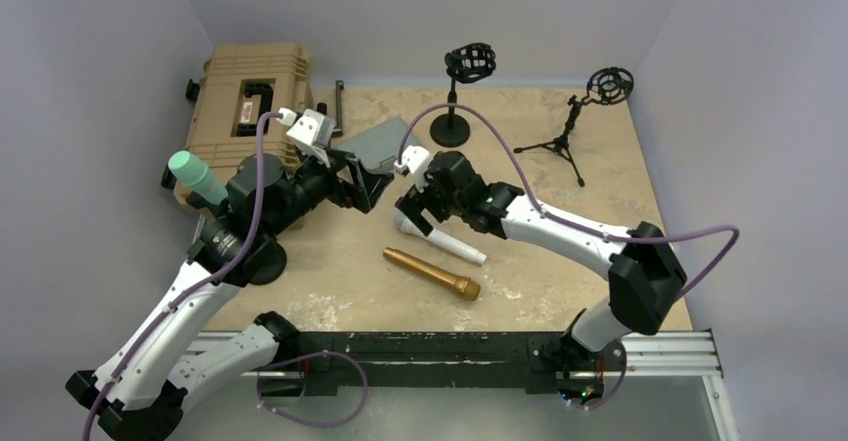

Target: Remove the microphone from the stand

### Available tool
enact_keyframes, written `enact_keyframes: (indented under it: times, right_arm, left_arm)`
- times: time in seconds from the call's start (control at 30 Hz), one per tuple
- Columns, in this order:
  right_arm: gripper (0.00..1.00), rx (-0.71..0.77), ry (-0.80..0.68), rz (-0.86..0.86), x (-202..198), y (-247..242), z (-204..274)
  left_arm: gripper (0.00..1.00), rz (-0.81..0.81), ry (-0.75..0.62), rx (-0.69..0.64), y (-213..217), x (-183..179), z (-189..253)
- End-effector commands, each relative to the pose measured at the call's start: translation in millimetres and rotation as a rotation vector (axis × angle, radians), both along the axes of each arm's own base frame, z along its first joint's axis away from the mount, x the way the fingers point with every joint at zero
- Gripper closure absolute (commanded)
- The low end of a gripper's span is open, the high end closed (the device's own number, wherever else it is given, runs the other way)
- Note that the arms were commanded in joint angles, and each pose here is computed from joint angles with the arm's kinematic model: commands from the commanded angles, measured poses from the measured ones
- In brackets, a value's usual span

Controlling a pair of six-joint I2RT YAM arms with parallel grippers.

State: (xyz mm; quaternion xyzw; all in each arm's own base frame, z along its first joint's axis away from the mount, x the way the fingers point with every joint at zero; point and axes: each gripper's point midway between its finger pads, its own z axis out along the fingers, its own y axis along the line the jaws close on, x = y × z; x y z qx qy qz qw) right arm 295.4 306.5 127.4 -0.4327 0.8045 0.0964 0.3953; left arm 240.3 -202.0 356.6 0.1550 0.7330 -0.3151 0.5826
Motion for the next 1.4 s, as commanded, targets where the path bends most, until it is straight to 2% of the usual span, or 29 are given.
enact_keyframes:
  times: [0.0,0.2,0.37,0.53,0.63,0.77,0.9,1.13,1.37]
  right_arm:
    - [0.01,0.23,-0.099,-0.19,36.0,-12.3,73.2]
    - [0.01,0.745,-0.045,-0.557,83.8,-76.9,149.0]
    - [0.01,1.04,0.038,-0.78,120.4,-115.5,186.1]
    - [0.19,1.257,0.043,-0.777,155.5,-113.8,230.0]
    - [0.21,1.27,0.02,-0.76,179.1,-106.6,250.0]
    - [0.23,1.209,-0.064,-0.776,201.6,-111.3,266.7]
    - [0.32,1.134,-0.19,-0.688,213.5,-109.7,298.2]
    - [0.35,1.037,-0.209,-0.548,245.8,-82.8,313.6]
    - [0.55,1.017,-0.178,-0.472,273.4,-59.1,300.5]
  left_arm:
    - [0.03,0.058,-0.074,-0.024,12.0,1.5,16.3]
    - [0.03,0.119,-0.094,-0.032,24.2,2.9,20.1]
    - [0.03,0.107,-0.096,-0.041,22.9,0.6,22.6]
    - [0.03,0.107,-0.102,-0.041,24.0,-0.7,24.0]
    - [0.03,0.108,-0.101,-0.041,24.0,-0.5,24.0]
    - [0.03,0.1,-0.101,-0.043,23.0,-1.8,24.2]
    - [0.03,0.097,-0.103,-0.045,22.7,-2.4,25.6]
    - [0.03,0.092,-0.102,-0.048,22.1,-3.0,26.8]
    - [0.03,0.091,-0.095,-0.039,20.9,-1.5,23.6]
